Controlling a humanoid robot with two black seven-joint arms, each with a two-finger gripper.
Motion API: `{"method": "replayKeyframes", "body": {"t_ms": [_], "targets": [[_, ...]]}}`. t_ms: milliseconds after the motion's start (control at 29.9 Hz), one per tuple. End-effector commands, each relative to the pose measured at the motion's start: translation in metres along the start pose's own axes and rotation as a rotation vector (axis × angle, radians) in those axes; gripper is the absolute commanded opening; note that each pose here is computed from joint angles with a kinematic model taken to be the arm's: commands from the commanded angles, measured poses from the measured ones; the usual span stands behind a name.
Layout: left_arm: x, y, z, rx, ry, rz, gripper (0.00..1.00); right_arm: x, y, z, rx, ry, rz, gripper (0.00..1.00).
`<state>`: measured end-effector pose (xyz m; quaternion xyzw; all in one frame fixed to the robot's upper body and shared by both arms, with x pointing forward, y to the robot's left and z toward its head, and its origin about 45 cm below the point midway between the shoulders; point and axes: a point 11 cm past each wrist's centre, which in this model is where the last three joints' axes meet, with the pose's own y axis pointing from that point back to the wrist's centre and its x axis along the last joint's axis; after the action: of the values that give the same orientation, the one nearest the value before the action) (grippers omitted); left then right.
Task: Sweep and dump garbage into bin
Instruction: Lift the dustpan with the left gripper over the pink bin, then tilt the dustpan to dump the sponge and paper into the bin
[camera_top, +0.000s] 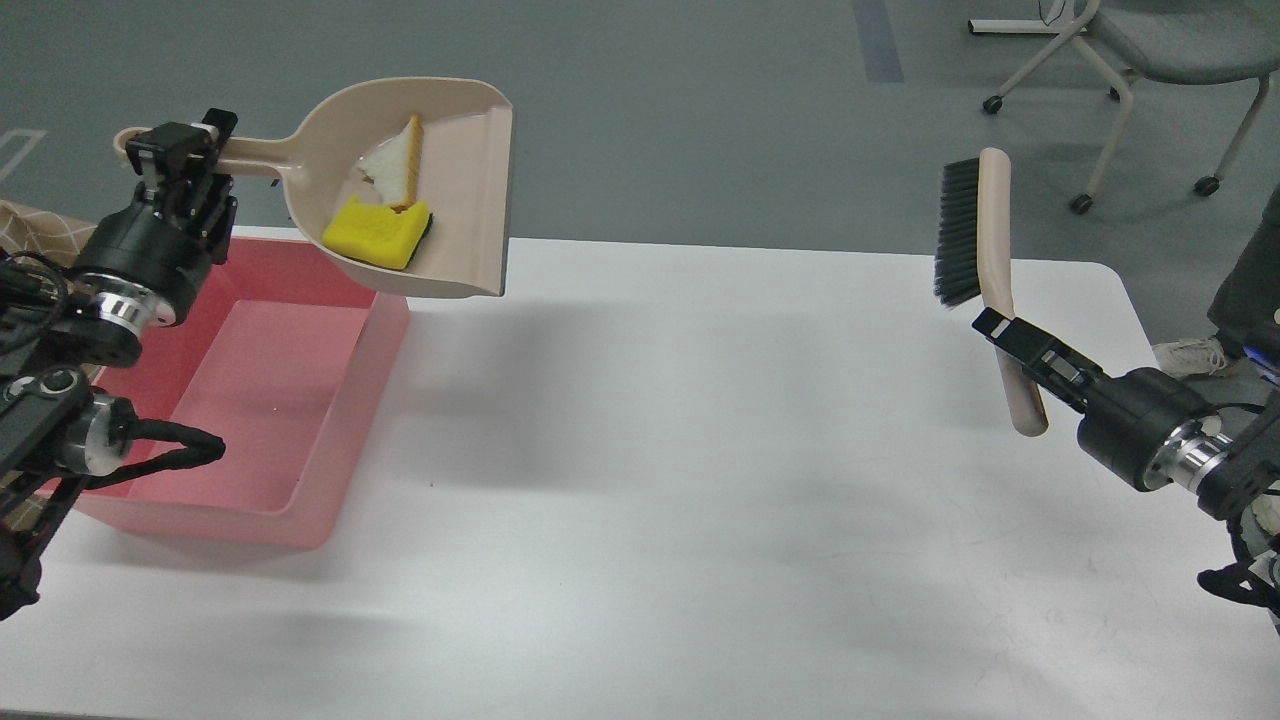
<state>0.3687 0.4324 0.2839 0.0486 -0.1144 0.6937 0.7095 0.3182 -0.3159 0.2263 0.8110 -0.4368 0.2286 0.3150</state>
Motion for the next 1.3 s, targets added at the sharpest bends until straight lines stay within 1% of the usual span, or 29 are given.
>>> {"method": "replayKeyframes", "body": {"t_ms": [0, 100, 301, 434, 601, 735, 869, 1069, 1270], "targets": [[0.024, 0.007, -0.002, 0.024, -0.047, 0.009, 0.0, 0.0, 0.0, 0.0, 0.0, -0.001, -0.001, 0.11], [0.043, 0.013, -0.005, 0.019, -0.088, 0.037, 0.0, 0.001, 0.0, 0.001, -0.004, 0.002, -0.001, 0.11], [0.063, 0.022, -0.016, 0.046, -0.132, 0.075, 0.0, 0.003, -0.002, -0.004, 0.014, 0.006, 0.006, 0.11], [0.078, 0.031, -0.015, 0.045, -0.176, 0.086, 0.0, 0.004, -0.002, -0.005, 0.018, 0.006, 0.007, 0.11], [0.093, 0.05, -0.022, 0.071, -0.231, 0.089, 0.0, 0.008, -0.003, -0.007, 0.02, 0.014, 0.013, 0.1], [0.103, 0.054, -0.016, 0.051, -0.276, 0.088, 0.0, 0.011, -0.004, -0.009, 0.027, 0.02, 0.016, 0.1], [0.113, 0.061, -0.019, 0.079, -0.351, 0.096, 0.0, 0.011, -0.004, -0.008, 0.022, 0.023, 0.016, 0.1], [0.122, 0.063, -0.01, 0.074, -0.507, 0.07, 0.0, 0.013, -0.004, -0.009, 0.024, 0.027, 0.018, 0.1], [0.136, 0.065, -0.002, 0.086, -0.581, 0.077, 0.0, 0.013, -0.003, -0.007, 0.019, 0.029, 0.016, 0.1]]}}
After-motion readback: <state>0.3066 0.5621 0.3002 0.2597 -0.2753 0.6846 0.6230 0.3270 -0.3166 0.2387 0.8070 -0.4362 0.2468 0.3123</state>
